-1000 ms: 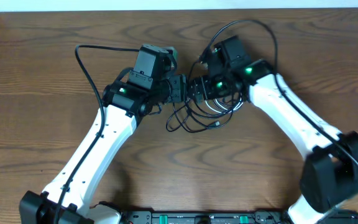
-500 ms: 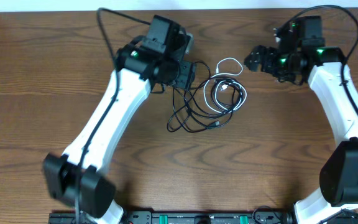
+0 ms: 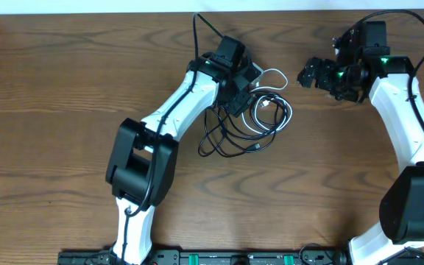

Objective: Untangle cables

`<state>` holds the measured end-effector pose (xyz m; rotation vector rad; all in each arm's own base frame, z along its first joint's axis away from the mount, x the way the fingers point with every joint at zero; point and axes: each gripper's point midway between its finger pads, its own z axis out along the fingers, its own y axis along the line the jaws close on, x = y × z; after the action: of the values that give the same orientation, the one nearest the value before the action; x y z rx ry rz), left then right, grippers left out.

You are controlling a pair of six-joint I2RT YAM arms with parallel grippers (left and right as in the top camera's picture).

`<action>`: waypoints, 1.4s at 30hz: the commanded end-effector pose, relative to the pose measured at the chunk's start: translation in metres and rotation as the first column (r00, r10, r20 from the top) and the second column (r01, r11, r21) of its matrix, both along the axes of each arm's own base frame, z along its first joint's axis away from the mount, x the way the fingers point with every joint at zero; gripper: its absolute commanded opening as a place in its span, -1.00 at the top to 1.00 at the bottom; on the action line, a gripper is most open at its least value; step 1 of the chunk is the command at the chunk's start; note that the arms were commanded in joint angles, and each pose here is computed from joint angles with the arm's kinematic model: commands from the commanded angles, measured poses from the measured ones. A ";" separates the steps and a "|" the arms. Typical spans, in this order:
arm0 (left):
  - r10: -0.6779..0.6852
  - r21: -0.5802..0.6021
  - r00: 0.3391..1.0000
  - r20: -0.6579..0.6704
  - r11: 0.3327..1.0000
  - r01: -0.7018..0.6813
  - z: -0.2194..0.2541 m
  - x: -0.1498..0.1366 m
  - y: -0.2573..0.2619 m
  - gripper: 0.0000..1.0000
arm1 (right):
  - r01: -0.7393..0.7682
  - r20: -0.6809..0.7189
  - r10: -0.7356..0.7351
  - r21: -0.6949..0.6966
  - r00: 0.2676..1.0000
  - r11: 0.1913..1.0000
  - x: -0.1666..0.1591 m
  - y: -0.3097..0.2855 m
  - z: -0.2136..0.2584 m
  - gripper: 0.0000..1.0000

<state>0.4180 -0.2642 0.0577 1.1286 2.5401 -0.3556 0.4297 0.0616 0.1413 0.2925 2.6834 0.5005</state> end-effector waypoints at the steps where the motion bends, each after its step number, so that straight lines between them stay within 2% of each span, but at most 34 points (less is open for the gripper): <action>1: -0.020 0.013 1.000 -0.021 1.000 0.020 -0.027 0.005 -0.002 -0.22 | -0.010 -0.009 0.010 -0.011 1.000 1.000 0.001 0.001 -0.005 -0.99; 3: -0.013 0.030 0.998 -0.058 0.999 0.014 -0.045 0.001 0.000 -0.22 | -0.010 -0.009 0.010 -0.011 1.000 1.000 0.001 0.001 -0.005 -0.99; 7: -0.012 0.030 0.998 -0.058 0.999 0.014 -0.049 0.002 -0.001 0.20 | -0.010 -0.010 0.010 -0.011 1.000 1.000 0.001 0.001 -0.005 -0.99; 8: -0.012 0.026 0.999 -0.050 1.000 0.014 -0.046 0.004 -0.001 0.41 | -0.010 -0.009 0.010 -0.011 1.000 1.000 0.001 0.001 -0.005 -0.98; 9: -0.012 0.022 0.999 -0.041 1.000 0.013 -0.041 0.004 -0.002 0.53 | -0.010 -0.010 0.010 -0.011 1.000 1.000 0.001 0.001 -0.005 -0.99; 10: -0.001 0.013 0.999 -0.033 1.000 0.001 -0.034 0.005 -0.002 0.85 | -0.010 -0.013 0.010 -0.011 1.000 1.000 0.000 0.001 -0.005 -0.99; 14: 0.069 -0.033 0.998 -0.006 0.997 -0.069 0.001 0.008 -0.004 0.85 | -0.010 -0.031 0.010 -0.011 0.999 1.000 -0.004 0.001 -0.007 -0.99; 16: 0.076 -0.071 0.996 0.050 0.995 -0.073 0.036 0.010 -0.005 0.85 | -0.011 -0.044 0.010 -0.010 0.999 1.000 -0.007 0.002 -0.008 -0.98; 18: 0.090 -0.120 0.989 0.118 0.990 -0.076 0.074 0.012 -0.006 0.86 | -0.011 -0.064 0.010 -0.011 0.998 1.000 -0.011 0.002 -0.010 -0.86; 22: 0.114 -0.212 0.961 0.250 0.975 -0.061 0.145 0.011 -0.005 0.85 | -0.027 -0.069 0.027 -0.011 0.997 1.000 -0.013 0.008 -0.011 -0.80; 24: 0.138 -0.288 0.920 0.367 0.957 -0.029 0.206 0.005 -0.002 0.85 | -0.064 -0.062 0.063 -0.008 0.996 0.998 -0.015 0.024 -0.010 -0.77; 25: 0.142 -0.299 0.912 0.385 0.954 -0.023 0.215 0.004 -0.002 0.85 | -0.070 -0.060 0.069 -0.008 0.996 0.998 -0.015 0.026 -0.010 -0.77; 27: 0.171 -0.361 0.857 0.486 0.932 0.019 0.269 -0.006 0.004 0.85 | -0.111 -0.042 0.110 -0.008 0.993 0.994 -0.015 0.044 -0.008 -0.75; 31: 0.262 -0.403 0.744 0.615 0.915 0.011 0.335 -0.018 0.027 0.85 | -0.176 -0.030 0.176 -0.008 0.984 0.984 -0.020 0.072 -0.007 -0.75; 34: 0.300 -0.423 0.699 0.649 0.906 0.005 0.359 -0.026 0.038 0.85 | -0.208 -0.022 0.207 -0.008 0.978 0.978 -0.023 0.085 -0.006 -0.75; 38: 0.343 -0.458 0.699 0.628 0.889 -0.024 0.369 -0.036 0.046 0.85 | -0.214 0.026 0.215 -0.041 0.976 0.976 -0.014 0.092 -0.003 -0.76; 42: 0.435 -0.443 0.668 0.604 0.880 -0.172 0.359 -0.028 0.068 0.85 | -0.187 0.088 0.193 -0.078 0.977 0.979 0.001 0.087 0.003 -0.88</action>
<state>0.3833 -0.2171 0.4131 0.6445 1.7980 -0.2994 0.4249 0.1538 0.1490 -0.0214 2.6432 0.5163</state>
